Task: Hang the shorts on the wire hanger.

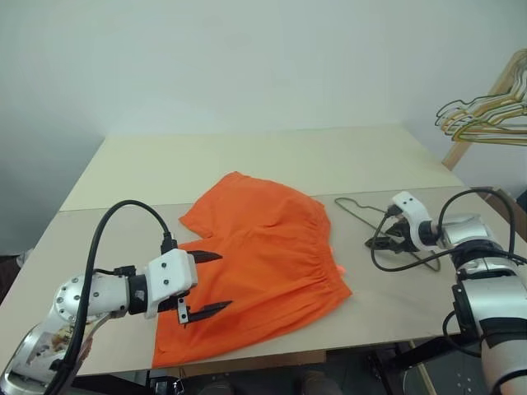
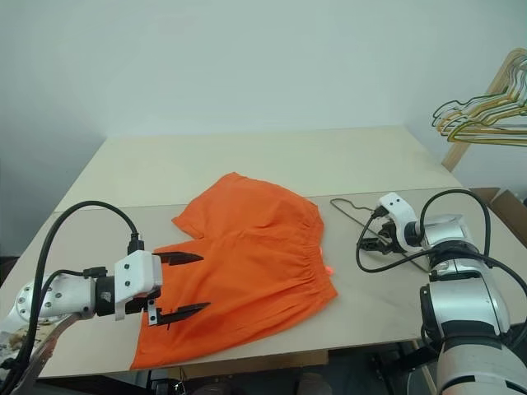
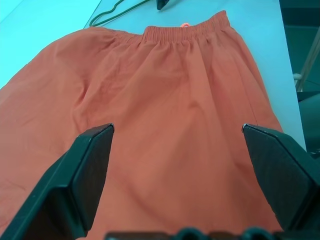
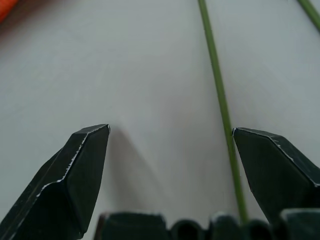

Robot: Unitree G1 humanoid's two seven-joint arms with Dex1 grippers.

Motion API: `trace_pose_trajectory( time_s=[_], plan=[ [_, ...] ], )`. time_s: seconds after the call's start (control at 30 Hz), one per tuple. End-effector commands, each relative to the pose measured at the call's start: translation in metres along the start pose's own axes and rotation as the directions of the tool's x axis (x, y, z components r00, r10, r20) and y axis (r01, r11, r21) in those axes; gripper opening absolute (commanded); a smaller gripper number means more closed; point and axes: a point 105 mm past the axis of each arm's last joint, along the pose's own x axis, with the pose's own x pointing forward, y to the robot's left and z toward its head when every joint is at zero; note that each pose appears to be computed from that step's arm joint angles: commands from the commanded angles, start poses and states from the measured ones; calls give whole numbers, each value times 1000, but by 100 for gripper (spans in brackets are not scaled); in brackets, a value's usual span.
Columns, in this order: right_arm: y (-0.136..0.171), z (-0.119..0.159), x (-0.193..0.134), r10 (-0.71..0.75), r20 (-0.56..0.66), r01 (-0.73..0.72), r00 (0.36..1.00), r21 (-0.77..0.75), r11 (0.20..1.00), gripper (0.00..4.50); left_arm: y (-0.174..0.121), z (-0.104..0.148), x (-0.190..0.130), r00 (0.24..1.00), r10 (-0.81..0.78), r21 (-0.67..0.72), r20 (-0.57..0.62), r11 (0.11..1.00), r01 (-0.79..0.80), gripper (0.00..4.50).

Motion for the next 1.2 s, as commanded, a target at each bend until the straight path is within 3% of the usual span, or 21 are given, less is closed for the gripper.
trace_pose_trajectory(
  time_s=[0.03,0.07,0.17,0.4,0.57,0.77,0.9,1.0,1.1,1.2],
  plan=[
    [3,11,-2,24,-3,-24,1000,-24,999,450,3,8,-1,1000,18,56,15,998,-19,445],
    [5,11,-1,37,-6,-37,999,-29,999,450,3,7,-1,1000,20,56,12,998,-20,445],
    [7,9,0,51,-34,-53,998,-60,997,390,4,6,-1,1000,26,58,8,998,-26,450],
    [5,-9,6,-1,-154,-17,988,-113,994,160,5,6,-1,999,38,70,4,997,-38,450],
    [7,-14,8,10,-169,-24,986,-81,996,2,5,6,-1,999,40,73,5,996,-40,450],
    [6,-2,5,8,-111,-18,994,-91,996,2,9,9,0,998,62,77,16,995,-63,450],
    [-8,28,-10,-78,28,79,997,-45,996,2,27,23,-2,975,178,5,135,984,-181,450],
    [-1,50,-24,-50,137,57,989,-51,997,2,41,38,-6,923,278,-137,267,959,-249,450],
    [12,73,-43,-112,279,138,954,-74,988,2,47,48,-3,879,318,-265,356,936,-232,450],
    [32,101,-65,-205,451,251,869,-44,967,2,56,54,5,846,362,-386,391,899,-206,450]
  ],
)
